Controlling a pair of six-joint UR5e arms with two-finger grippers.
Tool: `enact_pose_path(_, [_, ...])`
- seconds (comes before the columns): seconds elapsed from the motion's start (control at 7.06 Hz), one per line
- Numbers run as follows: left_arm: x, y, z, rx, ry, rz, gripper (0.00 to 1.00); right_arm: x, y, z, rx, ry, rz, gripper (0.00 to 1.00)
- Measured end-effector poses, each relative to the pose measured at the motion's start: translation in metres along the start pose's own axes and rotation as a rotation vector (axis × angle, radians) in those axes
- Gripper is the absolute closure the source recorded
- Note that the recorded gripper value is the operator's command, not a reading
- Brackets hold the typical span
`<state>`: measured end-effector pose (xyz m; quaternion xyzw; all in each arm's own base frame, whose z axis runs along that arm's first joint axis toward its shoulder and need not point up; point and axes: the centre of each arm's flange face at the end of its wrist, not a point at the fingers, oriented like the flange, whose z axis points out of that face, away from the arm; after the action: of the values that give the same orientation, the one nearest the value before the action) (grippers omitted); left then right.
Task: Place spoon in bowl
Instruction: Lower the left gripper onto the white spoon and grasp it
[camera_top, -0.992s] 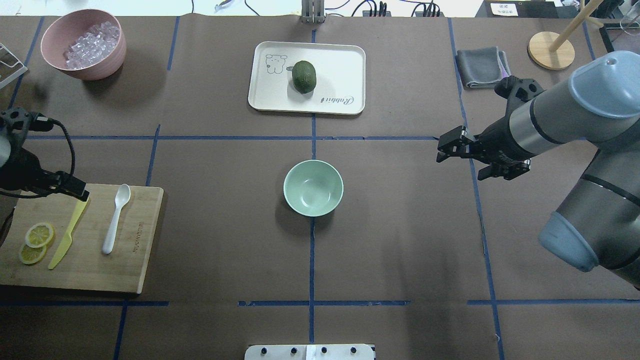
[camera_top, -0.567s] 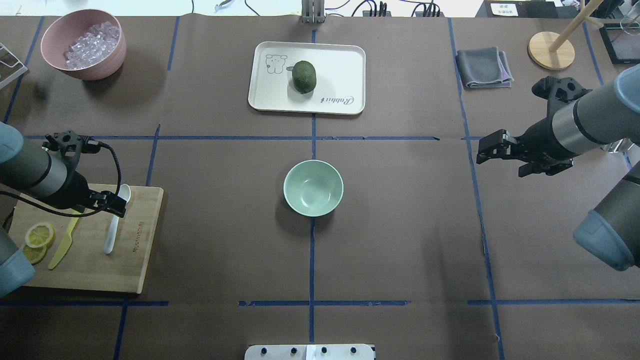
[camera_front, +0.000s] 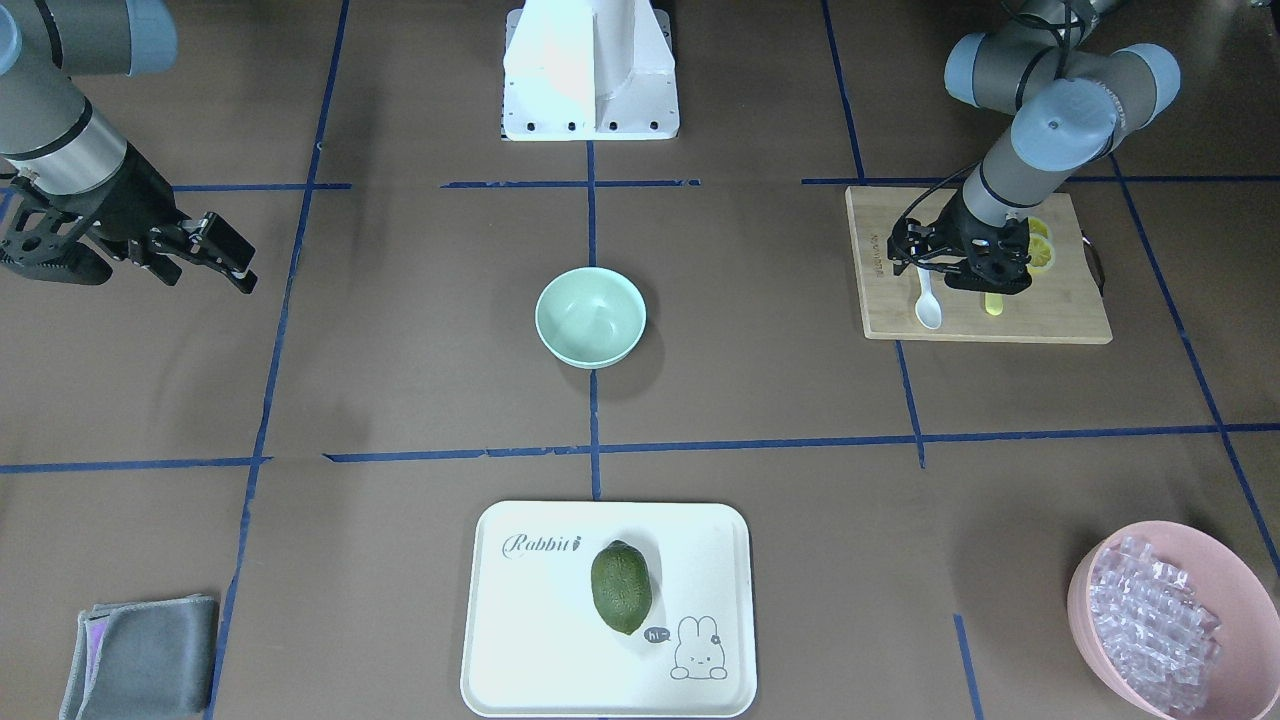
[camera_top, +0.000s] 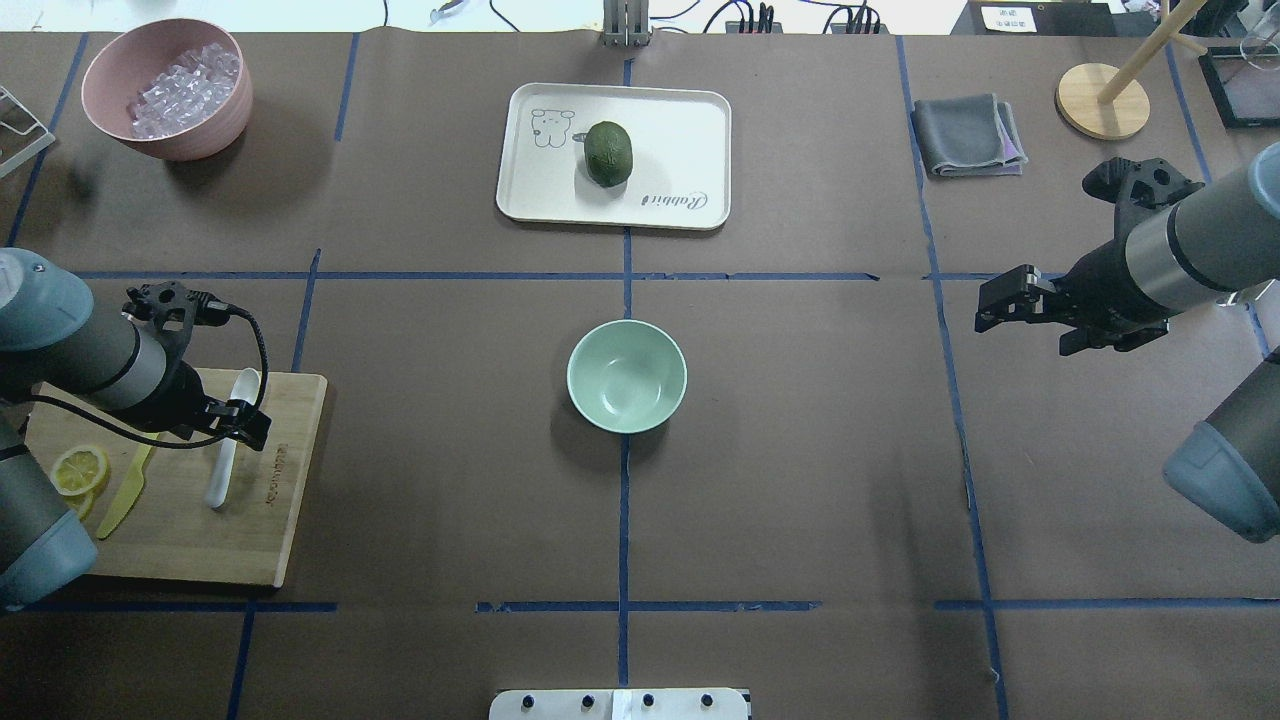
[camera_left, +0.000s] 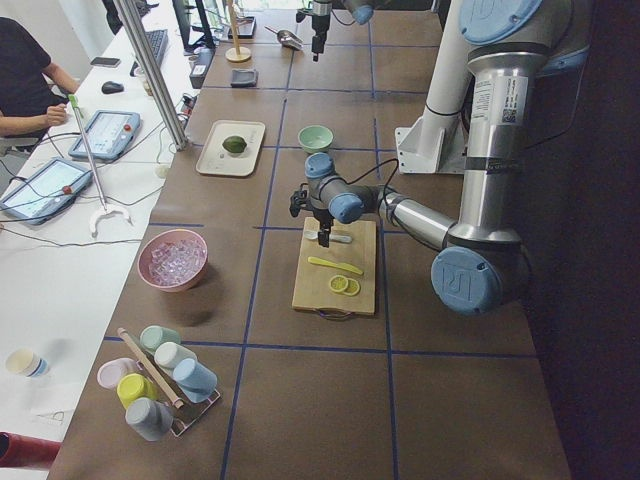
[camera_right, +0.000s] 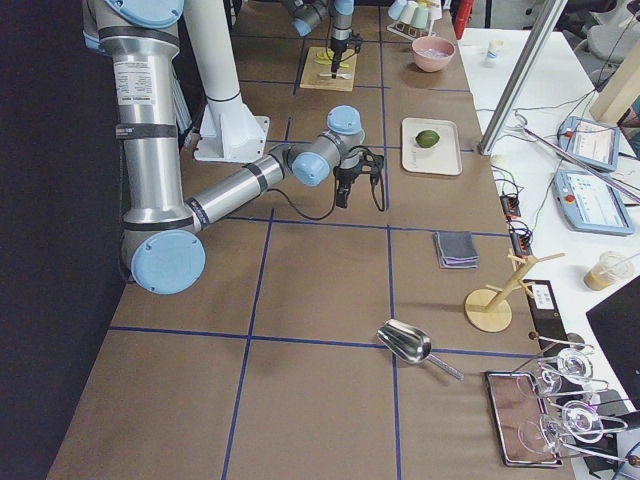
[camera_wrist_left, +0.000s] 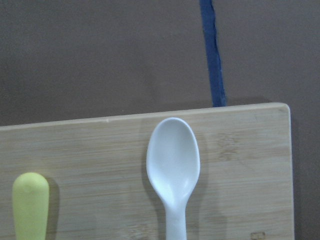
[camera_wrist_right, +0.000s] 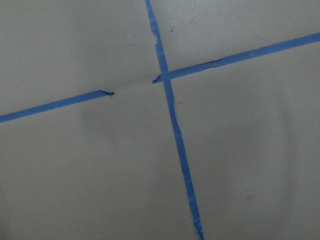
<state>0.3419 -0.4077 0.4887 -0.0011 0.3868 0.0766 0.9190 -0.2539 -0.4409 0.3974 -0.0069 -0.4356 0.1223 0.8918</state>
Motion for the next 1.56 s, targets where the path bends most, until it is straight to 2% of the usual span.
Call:
enact_pose_path(0.42, [0.0, -0.002, 0.002, 0.008, -0.013, 0.002, 0.35, 0.001, 0.0, 0.0, 0.0, 0.002, 0.001, 0.0])
enact_pose_path(0.57, [0.001, -0.002, 0.002, 0.009, -0.013, 0.004, 0.49, 0.001, 0.0, 0.001, -0.001, 0.002, 0.001, 0.0])
enact_pose_path(0.71, [0.002, -0.003, 0.002, 0.01, -0.012, 0.005, 0.71, 0.001, 0.0, 0.001, -0.001, 0.002, 0.0, 0.0])
enact_pose_path(0.85, [0.003, -0.003, 0.002, 0.01, -0.012, 0.006, 0.76, 0.001, 0.0, 0.001, -0.001, 0.002, 0.0, 0.0])
enact_pose_path(1.13, [0.003, -0.003, 0.002, 0.01, -0.012, 0.006, 1.0, 0.001, 0.001, 0.001, -0.002, 0.003, 0.0, 0.0])
enact_pose_path(1.56, [0.014, -0.005, -0.008, 0.026, 0.008, 0.013, 1.0, 0.002, 0.001, 0.001, -0.002, 0.003, 0.001, 0.0])
